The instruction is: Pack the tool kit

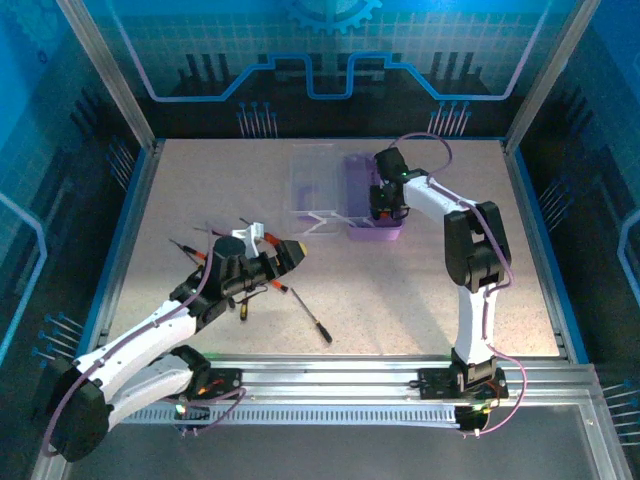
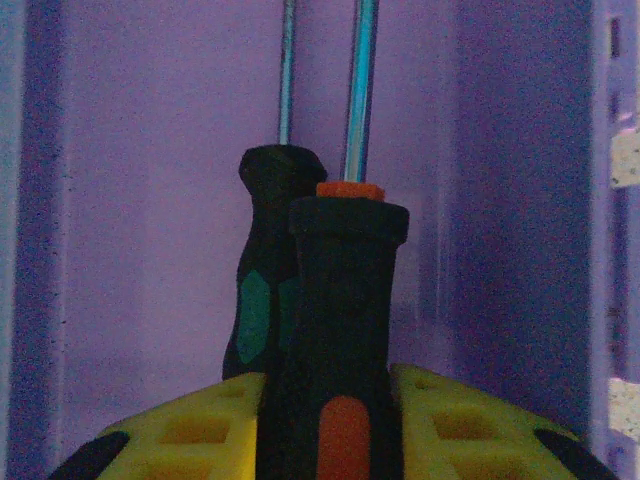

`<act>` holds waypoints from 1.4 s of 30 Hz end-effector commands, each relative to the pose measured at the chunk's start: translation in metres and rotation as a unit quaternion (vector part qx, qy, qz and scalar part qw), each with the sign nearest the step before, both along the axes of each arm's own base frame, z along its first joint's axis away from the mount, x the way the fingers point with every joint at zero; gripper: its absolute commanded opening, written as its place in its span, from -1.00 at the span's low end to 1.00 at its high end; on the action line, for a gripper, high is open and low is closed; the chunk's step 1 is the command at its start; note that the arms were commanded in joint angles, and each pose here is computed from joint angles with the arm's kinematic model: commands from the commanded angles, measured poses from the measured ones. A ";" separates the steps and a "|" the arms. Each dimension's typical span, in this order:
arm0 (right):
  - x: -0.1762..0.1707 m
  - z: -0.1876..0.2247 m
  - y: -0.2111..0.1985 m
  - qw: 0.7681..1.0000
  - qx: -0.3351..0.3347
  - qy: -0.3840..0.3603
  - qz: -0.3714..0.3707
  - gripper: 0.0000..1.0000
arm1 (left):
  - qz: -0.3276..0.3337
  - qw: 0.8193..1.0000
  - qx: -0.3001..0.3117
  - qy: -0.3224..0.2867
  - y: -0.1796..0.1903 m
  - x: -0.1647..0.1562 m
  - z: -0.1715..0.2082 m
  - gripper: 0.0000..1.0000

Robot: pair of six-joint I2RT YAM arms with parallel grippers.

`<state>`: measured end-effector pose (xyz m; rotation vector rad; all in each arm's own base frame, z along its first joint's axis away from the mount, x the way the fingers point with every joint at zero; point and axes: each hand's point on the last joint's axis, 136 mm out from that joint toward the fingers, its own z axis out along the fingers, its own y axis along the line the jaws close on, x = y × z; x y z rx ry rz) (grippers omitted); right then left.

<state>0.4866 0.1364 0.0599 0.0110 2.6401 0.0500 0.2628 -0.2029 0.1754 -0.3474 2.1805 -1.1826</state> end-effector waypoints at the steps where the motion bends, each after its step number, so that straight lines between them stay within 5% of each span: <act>1: 0.010 -0.001 -0.007 1.000 0.009 -0.003 -0.021 -0.45 | 0.003 1.000 0.011 0.002 0.002 -0.002 -0.003 0.99; 24: 0.014 0.013 -0.002 1.000 0.025 -0.007 -0.014 -0.21 | 0.002 1.000 0.017 0.002 0.002 -0.001 -0.001 0.99; 42: 0.003 0.097 -0.006 0.995 0.033 -0.093 -0.015 -0.27 | 0.010 0.999 0.031 -0.006 0.007 0.000 0.004 0.99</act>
